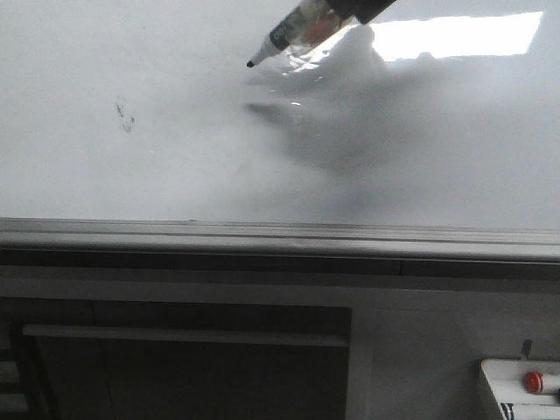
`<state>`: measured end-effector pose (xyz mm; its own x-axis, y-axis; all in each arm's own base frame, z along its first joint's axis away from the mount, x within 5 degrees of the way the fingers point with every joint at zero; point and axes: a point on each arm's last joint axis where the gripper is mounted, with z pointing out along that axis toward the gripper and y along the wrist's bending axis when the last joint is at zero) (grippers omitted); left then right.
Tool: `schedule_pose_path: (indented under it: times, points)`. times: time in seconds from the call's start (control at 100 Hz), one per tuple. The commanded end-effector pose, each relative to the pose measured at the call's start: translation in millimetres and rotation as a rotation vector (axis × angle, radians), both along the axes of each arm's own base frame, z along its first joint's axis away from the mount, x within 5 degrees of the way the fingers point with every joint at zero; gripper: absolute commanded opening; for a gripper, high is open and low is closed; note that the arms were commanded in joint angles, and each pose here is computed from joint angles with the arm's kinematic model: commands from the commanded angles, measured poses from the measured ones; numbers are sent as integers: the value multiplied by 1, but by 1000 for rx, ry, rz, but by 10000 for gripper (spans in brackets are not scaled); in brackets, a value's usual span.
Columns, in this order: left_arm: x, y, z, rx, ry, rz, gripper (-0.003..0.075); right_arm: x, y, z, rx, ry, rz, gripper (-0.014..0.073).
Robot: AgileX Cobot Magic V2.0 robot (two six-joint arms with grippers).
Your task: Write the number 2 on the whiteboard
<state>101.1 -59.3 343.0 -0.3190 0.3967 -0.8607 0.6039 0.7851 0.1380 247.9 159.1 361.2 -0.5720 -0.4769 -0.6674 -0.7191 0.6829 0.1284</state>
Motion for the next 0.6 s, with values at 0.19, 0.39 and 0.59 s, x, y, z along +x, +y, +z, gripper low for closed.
schedule_pose_path:
  times: [0.19,0.39,0.59]
  points:
    - [3,0,16,-72,-94,24,431,19,-5,9,-47,-66,-73,38]
    - [4,0,16,-70,-99,26,431,16,-20,-9,-111,57,-104,38]
    - [4,0,17,-76,-110,29,431,18,10,-33,-57,46,-63,38]
